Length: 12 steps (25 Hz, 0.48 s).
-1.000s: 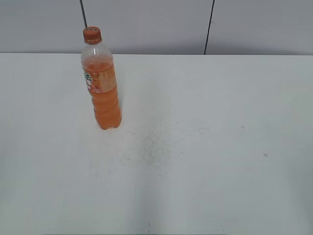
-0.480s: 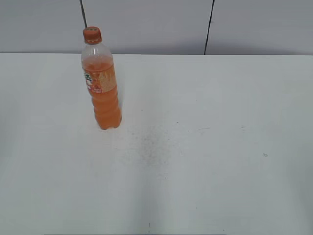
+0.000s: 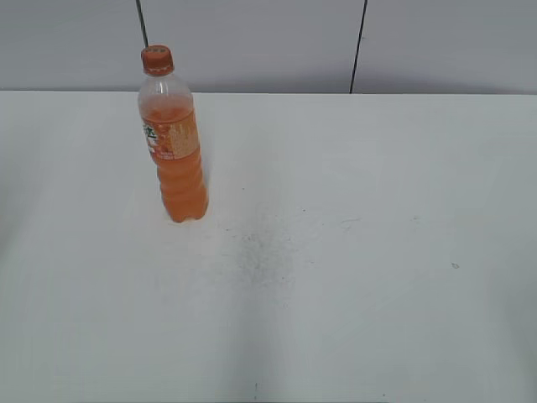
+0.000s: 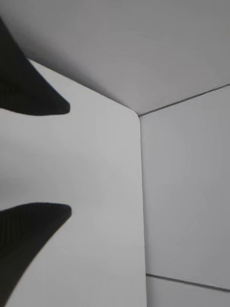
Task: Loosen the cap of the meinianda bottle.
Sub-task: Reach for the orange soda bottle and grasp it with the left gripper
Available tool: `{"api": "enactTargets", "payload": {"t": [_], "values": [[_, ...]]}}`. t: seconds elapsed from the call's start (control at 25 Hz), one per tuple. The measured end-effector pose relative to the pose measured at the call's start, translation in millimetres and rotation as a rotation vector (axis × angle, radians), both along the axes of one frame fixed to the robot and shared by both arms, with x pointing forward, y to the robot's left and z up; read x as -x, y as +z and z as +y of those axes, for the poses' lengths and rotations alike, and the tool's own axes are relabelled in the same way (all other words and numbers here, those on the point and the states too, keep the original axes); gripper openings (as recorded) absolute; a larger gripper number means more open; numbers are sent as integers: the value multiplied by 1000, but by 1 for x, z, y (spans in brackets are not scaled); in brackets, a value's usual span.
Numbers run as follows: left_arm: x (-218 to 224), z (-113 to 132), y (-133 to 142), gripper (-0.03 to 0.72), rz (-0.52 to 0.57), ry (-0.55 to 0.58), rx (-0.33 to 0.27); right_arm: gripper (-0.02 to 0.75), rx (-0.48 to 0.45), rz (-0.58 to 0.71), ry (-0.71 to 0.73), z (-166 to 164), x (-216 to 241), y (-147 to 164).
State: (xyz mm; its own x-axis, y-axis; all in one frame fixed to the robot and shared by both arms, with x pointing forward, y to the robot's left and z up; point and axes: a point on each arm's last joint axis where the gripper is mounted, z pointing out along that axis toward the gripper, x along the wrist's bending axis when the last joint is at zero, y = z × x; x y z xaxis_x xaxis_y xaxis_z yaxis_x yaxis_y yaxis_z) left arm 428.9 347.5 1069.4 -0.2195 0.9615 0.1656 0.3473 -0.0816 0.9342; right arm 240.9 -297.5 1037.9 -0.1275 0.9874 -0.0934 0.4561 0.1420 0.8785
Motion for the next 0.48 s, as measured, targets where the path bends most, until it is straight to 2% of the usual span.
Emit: {"api": "enactTargets", "payload": {"t": [0.08,0.32,0.48], "values": [[-14,5,-8,373,5,-55,29,588,0,0,0,0,0,0],[-60,7,-36,373,66,-311,59,588,0,0,0,0,0,0],[-77,13,-53,373,47,-619,121,588,0,0,0,0,0,0]]}}
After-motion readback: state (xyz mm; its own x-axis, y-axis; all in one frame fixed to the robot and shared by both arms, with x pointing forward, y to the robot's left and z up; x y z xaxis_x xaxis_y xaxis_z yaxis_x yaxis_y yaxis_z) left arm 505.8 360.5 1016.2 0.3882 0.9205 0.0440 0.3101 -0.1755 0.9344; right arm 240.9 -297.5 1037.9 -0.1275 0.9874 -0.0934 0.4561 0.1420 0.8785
